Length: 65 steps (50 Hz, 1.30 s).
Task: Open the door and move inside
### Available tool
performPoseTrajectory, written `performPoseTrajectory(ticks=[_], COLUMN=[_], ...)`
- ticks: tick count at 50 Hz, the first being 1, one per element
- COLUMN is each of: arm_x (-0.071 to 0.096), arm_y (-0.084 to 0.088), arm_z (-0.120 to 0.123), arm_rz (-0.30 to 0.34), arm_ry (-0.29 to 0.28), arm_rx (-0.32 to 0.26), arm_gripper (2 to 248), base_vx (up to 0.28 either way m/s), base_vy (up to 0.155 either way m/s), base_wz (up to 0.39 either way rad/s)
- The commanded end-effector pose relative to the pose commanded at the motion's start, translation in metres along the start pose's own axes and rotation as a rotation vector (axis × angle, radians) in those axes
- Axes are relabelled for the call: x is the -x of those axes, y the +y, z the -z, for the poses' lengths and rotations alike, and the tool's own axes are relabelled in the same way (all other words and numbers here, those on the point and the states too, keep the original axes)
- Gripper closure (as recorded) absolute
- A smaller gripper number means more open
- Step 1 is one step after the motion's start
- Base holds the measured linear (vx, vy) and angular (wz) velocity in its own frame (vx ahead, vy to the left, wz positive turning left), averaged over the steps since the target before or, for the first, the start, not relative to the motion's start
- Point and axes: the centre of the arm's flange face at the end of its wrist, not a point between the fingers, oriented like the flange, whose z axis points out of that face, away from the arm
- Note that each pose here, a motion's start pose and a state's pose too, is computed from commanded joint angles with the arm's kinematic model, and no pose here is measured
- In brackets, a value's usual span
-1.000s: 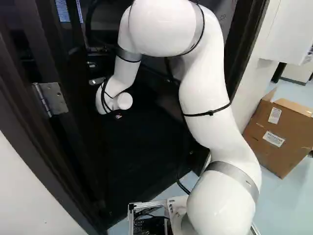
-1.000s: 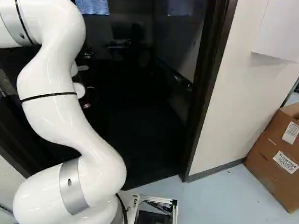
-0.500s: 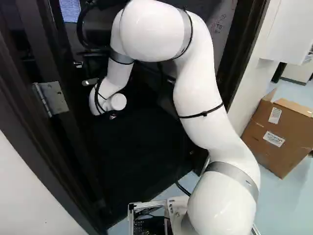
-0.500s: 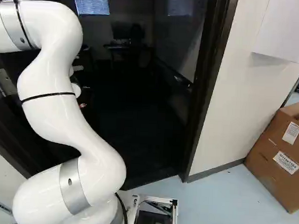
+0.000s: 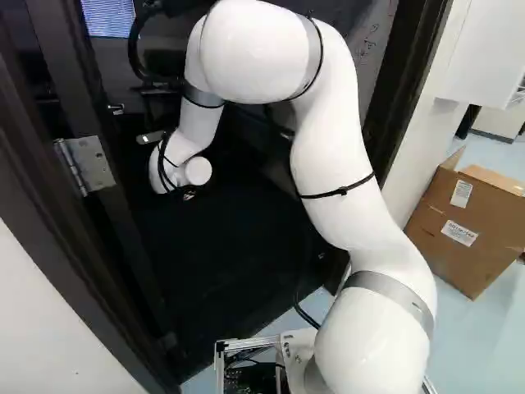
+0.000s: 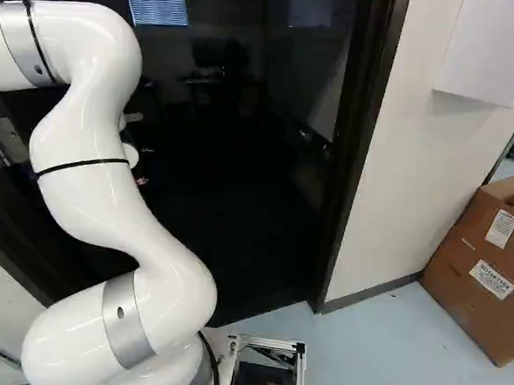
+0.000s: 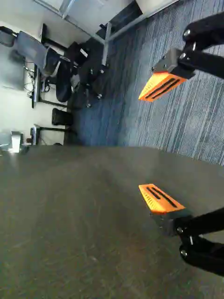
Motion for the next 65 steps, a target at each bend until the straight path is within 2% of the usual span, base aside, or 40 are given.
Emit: performPoseTrajectory(ticks=[21,65], arm_x=[0.004,0.020], arm_y=[0.009,0.033], arm_z=[0.023,0.092], arm_rz=[-0.005,-0.022], arm_ry=[-0.018,-0.062], arm_rx=[0.014,0.057], arm_gripper=[3,3], base_vx=[0.000,0.000], base_vy=[0.000,0.000], base_wz=[0.000,0.000])
